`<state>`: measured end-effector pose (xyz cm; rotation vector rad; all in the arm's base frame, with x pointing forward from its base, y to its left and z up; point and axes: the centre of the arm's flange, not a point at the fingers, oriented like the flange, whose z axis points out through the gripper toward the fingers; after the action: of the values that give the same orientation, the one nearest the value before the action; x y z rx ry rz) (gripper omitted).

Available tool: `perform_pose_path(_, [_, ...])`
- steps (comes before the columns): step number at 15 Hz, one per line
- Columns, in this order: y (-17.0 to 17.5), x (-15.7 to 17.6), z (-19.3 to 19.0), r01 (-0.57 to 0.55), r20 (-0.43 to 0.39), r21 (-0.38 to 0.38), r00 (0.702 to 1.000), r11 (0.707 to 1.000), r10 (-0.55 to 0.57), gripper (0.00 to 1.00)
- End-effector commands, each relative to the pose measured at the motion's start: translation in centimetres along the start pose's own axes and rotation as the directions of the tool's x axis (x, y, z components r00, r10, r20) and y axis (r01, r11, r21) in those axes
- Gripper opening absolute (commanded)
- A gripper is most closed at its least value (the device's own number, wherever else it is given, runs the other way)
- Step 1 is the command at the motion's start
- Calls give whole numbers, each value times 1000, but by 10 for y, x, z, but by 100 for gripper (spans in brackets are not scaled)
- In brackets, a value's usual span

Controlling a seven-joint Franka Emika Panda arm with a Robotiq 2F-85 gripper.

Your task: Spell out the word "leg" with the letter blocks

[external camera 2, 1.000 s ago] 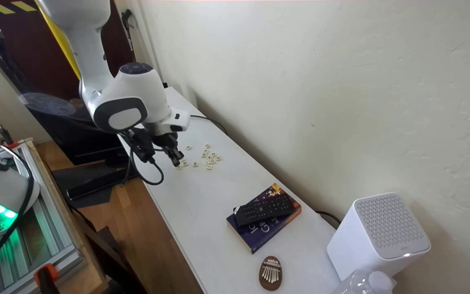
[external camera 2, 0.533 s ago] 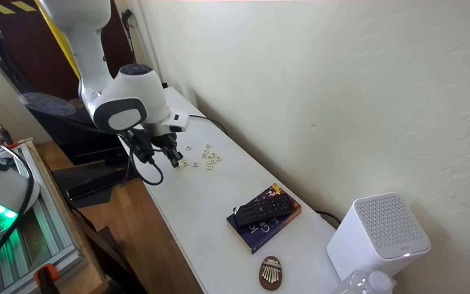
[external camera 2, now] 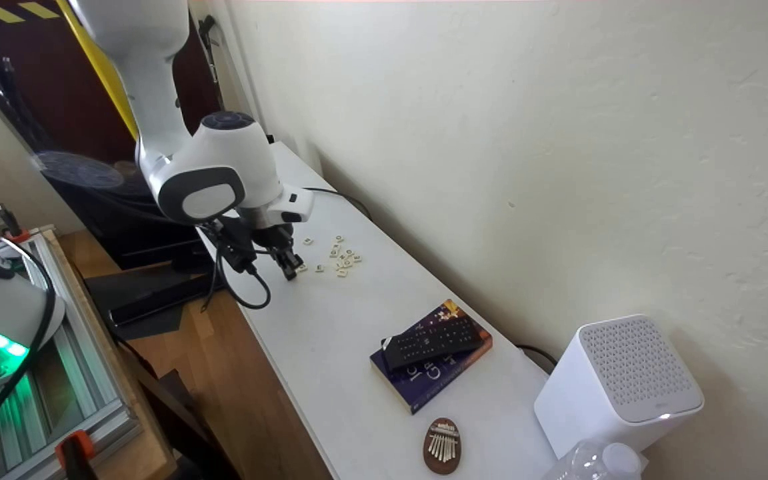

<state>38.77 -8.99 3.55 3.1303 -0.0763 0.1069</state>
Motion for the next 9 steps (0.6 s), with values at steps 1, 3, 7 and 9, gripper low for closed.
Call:
perform_pose_path(1, [4,4,11,-6,21,-17,1000,1000,6,0])
perform_pose_path(3, [8,5,11,-12,19,-21,1000,1000,12,0])
perform_pose_path(7, [20,9,10,-37,11,-46,999,998,38,0])
perform_pose_path(9, [26,11,10,-49,9,-62,999,997,49,0])
